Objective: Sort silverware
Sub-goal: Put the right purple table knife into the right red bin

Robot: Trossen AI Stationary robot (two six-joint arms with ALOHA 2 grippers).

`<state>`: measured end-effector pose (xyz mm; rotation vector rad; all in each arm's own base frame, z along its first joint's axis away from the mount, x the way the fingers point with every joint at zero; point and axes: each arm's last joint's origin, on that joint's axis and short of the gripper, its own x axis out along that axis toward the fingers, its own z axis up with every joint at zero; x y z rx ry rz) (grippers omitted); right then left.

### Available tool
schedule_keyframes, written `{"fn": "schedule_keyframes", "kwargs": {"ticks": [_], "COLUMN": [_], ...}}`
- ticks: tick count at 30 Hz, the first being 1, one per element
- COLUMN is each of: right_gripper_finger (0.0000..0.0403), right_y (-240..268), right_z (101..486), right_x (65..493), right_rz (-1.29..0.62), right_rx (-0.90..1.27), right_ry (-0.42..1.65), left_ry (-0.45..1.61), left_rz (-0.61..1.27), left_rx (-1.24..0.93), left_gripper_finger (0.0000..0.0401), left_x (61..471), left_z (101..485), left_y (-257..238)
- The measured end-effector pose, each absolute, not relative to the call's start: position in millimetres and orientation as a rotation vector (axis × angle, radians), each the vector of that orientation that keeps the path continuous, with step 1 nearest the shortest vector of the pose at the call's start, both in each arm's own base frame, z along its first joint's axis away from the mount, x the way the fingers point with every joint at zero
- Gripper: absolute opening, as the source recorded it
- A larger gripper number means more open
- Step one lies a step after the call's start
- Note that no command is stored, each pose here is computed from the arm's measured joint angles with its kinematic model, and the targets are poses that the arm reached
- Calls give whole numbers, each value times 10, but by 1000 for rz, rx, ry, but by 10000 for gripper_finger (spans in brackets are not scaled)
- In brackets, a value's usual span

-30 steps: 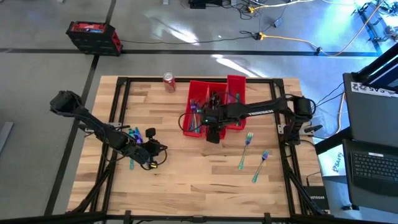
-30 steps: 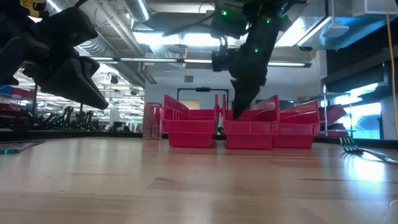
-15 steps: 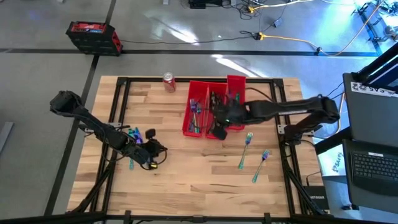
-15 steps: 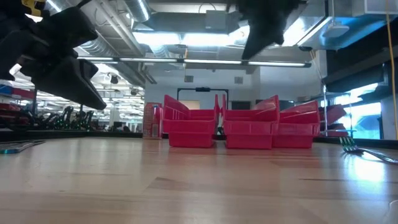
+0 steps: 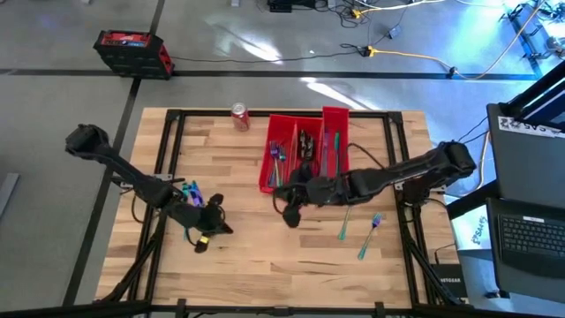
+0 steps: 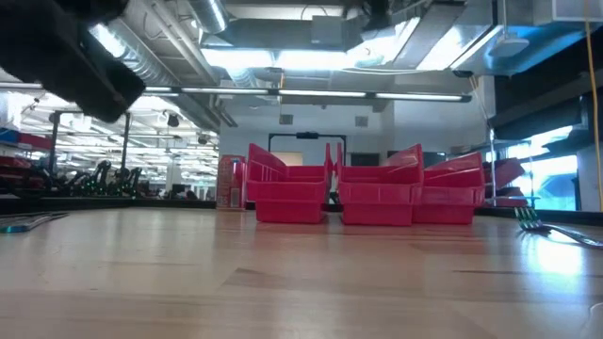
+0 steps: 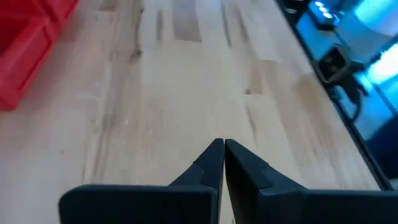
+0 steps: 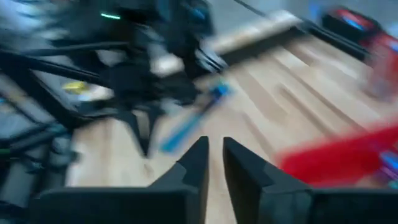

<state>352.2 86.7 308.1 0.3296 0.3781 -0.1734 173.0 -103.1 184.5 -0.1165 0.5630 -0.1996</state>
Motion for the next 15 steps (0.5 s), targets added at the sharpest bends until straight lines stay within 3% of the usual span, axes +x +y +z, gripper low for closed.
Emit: {"fn": "schedule_keyframes", "kwargs": {"ticks": [7,15], "right_gripper_finger": [92,97], "right_y": [1135,1244], "right_z": [3053,2905], "right_x": [3686,3800], "right_rz": [30,212], "right_rx": [210,157], "right_ry": [244,241], "left_ry": [675,913], "left_rz": [-248,9], "left_rx": [-17,-104], "left_gripper_finger": [0,0], "left_x": [1507,1416], "left_z": [1826,1617], "left_y": [-1037,-867]}}
